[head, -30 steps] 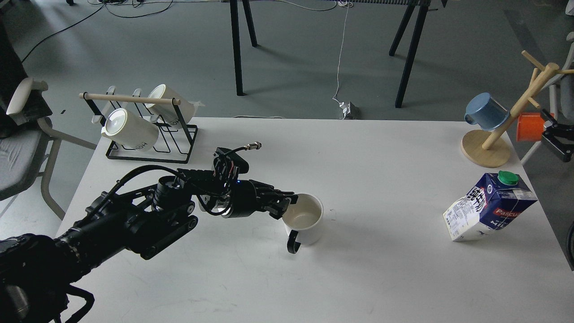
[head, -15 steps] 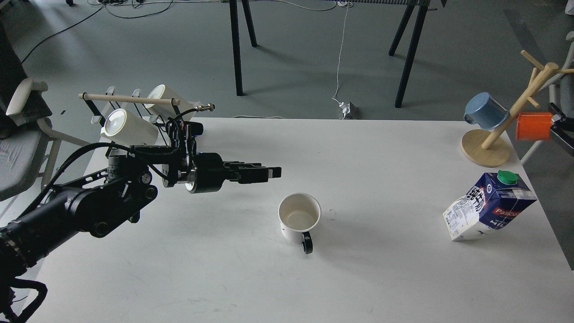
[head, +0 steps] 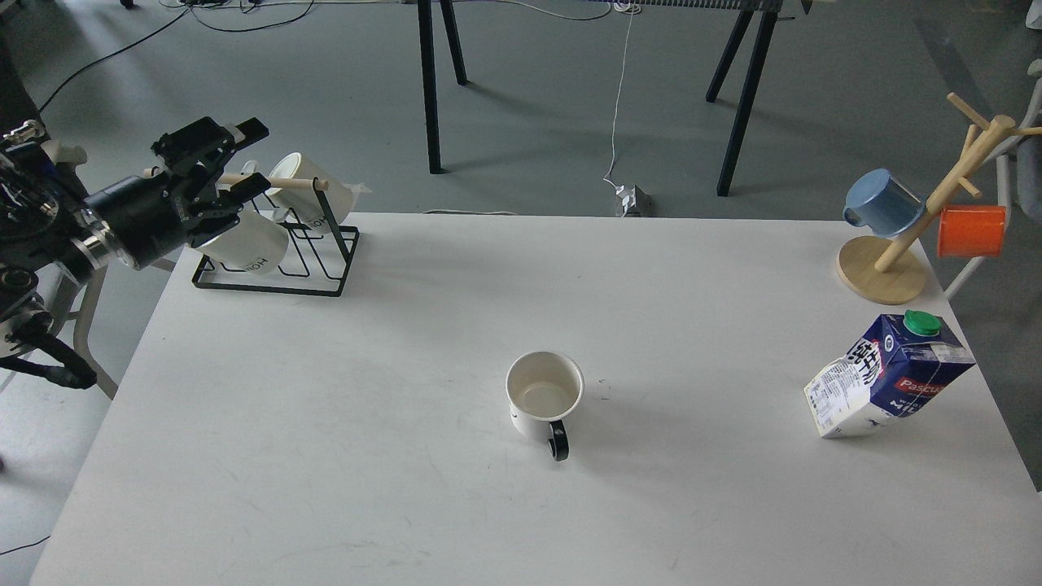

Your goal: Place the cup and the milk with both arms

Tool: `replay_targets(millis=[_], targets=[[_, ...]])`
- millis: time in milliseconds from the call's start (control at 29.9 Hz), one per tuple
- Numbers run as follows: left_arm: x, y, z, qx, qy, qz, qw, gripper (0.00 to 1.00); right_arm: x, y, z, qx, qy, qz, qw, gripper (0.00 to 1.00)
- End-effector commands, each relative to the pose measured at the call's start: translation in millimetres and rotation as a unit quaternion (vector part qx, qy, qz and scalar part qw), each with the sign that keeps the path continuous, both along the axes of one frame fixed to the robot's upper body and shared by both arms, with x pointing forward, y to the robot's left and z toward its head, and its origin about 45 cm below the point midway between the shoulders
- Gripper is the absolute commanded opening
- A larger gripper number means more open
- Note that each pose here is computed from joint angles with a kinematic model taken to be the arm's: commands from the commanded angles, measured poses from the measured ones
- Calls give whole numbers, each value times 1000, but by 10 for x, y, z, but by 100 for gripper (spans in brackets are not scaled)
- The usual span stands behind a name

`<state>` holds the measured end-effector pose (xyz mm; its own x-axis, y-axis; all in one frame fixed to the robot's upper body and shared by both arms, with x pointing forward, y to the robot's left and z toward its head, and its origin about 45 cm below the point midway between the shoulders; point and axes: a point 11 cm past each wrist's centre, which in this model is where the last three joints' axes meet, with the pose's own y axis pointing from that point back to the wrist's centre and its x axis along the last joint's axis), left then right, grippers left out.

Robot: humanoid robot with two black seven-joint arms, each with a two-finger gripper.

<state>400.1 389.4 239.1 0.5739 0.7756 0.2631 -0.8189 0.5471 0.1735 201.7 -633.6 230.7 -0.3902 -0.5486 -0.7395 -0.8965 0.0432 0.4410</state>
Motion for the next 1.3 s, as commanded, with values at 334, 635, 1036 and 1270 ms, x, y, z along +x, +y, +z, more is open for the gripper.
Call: replay_targets(millis=[334, 635, 1036, 1270], targets=[[-61, 27, -105, -1, 13, 4, 1000, 92, -961, 1158, -1459, 233, 66, -39, 970, 99], [-113, 28, -200, -1, 24, 4, 1000, 92, -774, 1555, -1482, 281, 36, -10, 959, 99], [-150, 12, -274, -5, 32, 4, 999, 92, -222, 1847, -1443, 299, -2, 37, 954, 99], [-217, 45, -363, -5, 43, 8, 999, 92, -104, 1893, -1514, 308, -15, 27, 951, 99]])
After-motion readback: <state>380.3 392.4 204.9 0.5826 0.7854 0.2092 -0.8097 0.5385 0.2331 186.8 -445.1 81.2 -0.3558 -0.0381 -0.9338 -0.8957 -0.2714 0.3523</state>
